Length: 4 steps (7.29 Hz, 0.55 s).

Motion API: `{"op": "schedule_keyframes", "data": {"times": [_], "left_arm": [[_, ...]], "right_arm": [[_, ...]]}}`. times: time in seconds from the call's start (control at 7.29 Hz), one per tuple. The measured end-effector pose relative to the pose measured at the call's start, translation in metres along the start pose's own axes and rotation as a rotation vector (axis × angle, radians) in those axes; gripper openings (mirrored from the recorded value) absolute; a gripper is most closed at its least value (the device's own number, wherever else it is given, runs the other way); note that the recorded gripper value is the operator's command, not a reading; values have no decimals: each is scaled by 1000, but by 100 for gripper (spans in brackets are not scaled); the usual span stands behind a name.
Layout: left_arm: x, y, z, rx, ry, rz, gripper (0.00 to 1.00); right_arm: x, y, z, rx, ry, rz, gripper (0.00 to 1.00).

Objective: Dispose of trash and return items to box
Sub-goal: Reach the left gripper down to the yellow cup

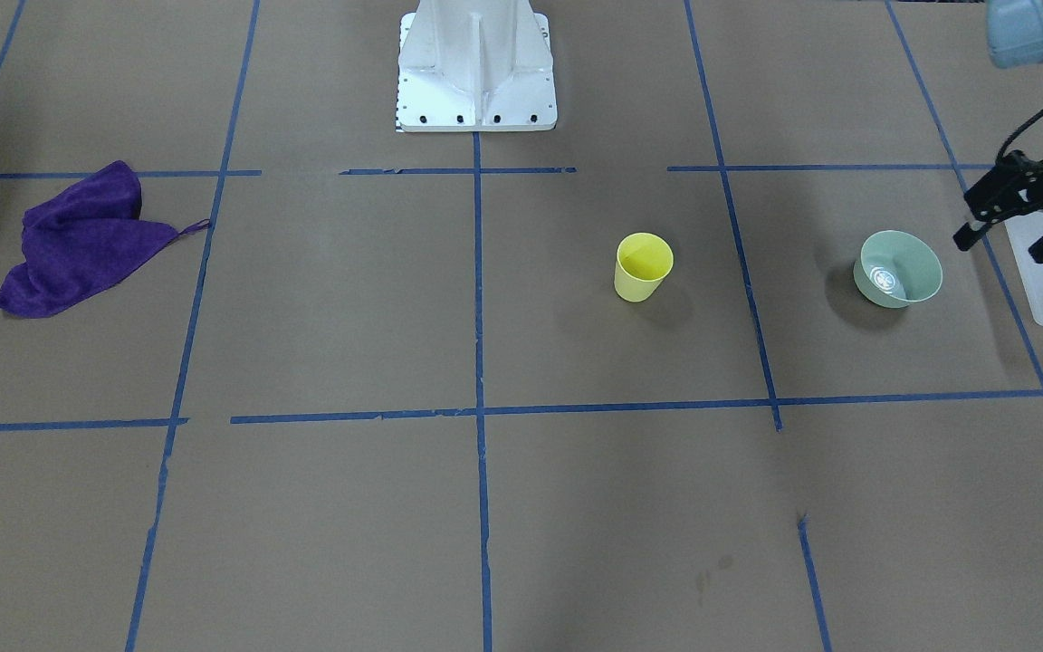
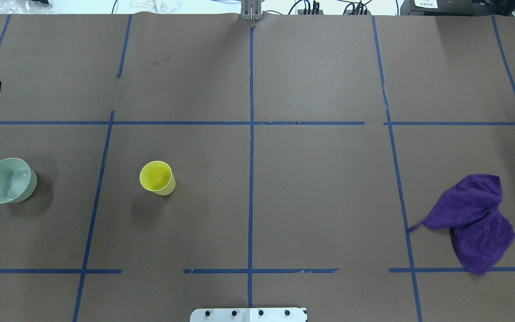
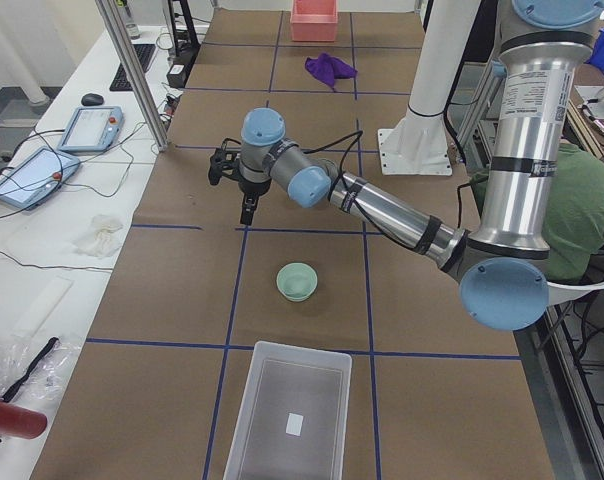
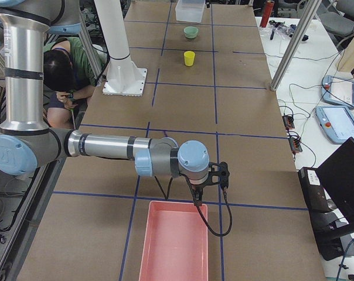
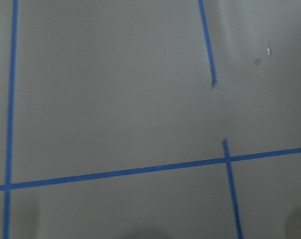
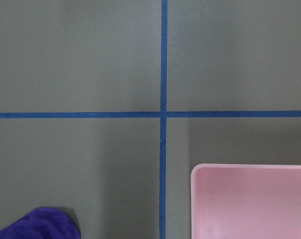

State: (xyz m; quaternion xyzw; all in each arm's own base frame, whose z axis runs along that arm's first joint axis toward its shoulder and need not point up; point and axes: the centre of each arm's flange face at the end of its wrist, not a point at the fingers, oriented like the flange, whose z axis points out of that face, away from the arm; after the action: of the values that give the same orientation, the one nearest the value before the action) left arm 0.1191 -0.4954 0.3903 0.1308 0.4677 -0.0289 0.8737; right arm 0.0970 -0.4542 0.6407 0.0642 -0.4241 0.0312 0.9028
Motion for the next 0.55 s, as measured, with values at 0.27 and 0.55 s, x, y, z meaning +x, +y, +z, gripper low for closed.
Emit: {"op": "schedule_keyframes", "data": {"times": [0.27, 0.55], "left_arm": [[62, 34, 39, 24, 9, -67, 100], [115, 72, 77, 31, -3, -114, 99]], "right_arm": [[3, 6, 2, -5, 1, 5, 100], [3, 8, 3, -6, 1, 7, 100]]}}
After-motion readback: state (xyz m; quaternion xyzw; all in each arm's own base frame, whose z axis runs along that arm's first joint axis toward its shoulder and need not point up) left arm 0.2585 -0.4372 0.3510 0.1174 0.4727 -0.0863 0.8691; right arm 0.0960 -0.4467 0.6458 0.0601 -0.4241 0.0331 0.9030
